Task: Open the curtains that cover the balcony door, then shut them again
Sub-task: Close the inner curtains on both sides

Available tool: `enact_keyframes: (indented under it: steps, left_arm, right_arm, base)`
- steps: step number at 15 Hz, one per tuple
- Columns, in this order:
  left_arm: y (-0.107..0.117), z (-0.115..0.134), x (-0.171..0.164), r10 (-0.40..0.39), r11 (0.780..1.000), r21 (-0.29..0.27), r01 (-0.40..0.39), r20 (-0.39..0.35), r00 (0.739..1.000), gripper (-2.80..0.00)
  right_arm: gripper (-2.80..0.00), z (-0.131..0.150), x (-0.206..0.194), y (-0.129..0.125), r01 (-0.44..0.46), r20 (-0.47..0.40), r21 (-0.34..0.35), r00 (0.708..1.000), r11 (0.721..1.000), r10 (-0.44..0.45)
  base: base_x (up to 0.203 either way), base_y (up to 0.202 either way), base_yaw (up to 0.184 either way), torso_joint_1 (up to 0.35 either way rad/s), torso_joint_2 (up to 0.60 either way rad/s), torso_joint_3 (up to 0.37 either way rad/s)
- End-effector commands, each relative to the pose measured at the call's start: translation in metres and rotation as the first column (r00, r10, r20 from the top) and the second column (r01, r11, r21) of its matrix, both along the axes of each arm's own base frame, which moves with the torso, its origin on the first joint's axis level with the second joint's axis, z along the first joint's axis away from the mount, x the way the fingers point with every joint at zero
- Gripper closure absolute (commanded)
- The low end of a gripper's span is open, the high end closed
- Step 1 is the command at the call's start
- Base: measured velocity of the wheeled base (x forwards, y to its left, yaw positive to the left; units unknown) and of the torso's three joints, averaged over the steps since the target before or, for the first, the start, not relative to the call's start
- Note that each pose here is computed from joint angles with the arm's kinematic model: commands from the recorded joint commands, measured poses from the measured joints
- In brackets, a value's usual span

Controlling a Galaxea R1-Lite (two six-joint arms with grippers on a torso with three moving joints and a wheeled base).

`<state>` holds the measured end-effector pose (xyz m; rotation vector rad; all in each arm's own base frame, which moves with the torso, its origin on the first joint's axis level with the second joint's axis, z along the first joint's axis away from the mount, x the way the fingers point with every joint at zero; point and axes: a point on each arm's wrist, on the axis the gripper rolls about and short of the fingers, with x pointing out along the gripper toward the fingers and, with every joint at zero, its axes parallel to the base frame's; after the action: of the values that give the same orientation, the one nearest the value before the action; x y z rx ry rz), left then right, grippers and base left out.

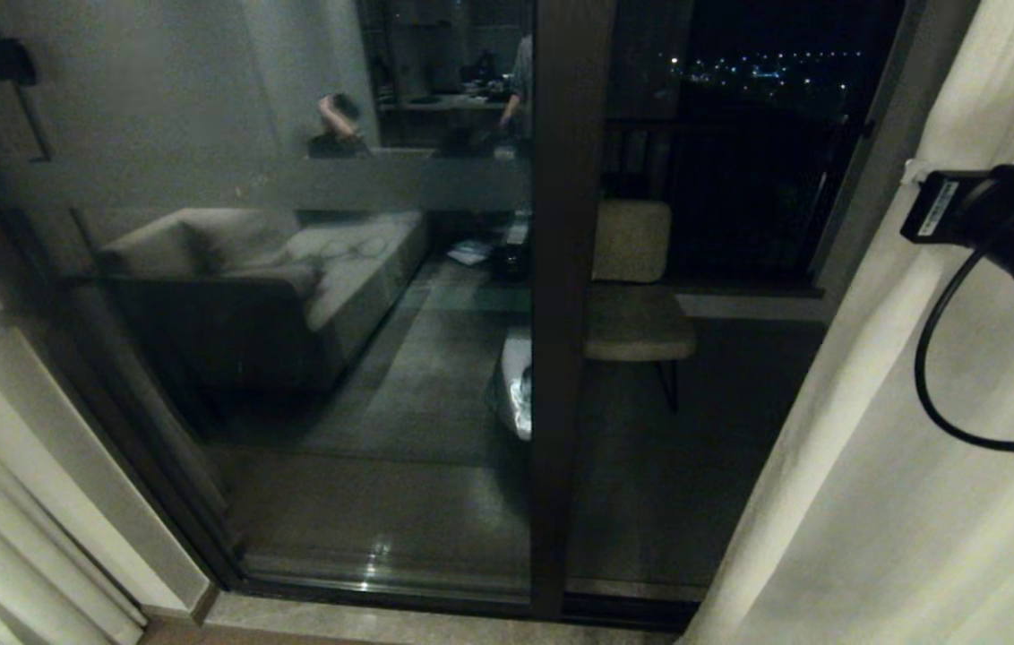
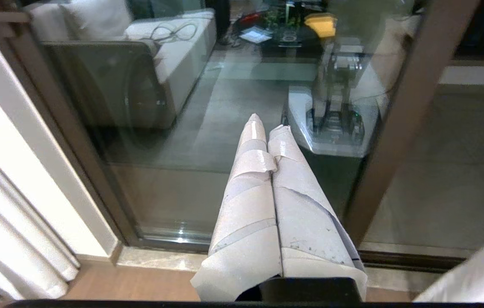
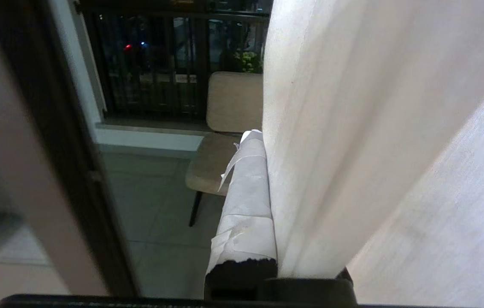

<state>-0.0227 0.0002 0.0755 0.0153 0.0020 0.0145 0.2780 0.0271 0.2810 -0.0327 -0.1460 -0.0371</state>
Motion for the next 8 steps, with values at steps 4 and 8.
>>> enact_keyframes:
  steps: [4,8]
  left_arm:
    - [0.0000,0.0000,0.0000,0.001,1.000,0.000,-0.001,0.000,1.000,0.00]
    - [0.0000,0.0000,0.0000,-0.001,1.000,0.000,0.001,0.000,1.000,0.00]
  right_arm:
    - [0.00,-0.0007,0.0004,0.0001,0.001,0.000,-0.002,1.000,1.000,-0.001]
    - [0.00,-0.0004,-0.0009,0.0000,0.001,0.002,-0.002,1.000,1.000,-0.001]
  base:
    - [0.000,0.191,0.001,0.003,0.00,0.003]
    - [0.000,0.185,-0.002,0.001,0.00,0.002]
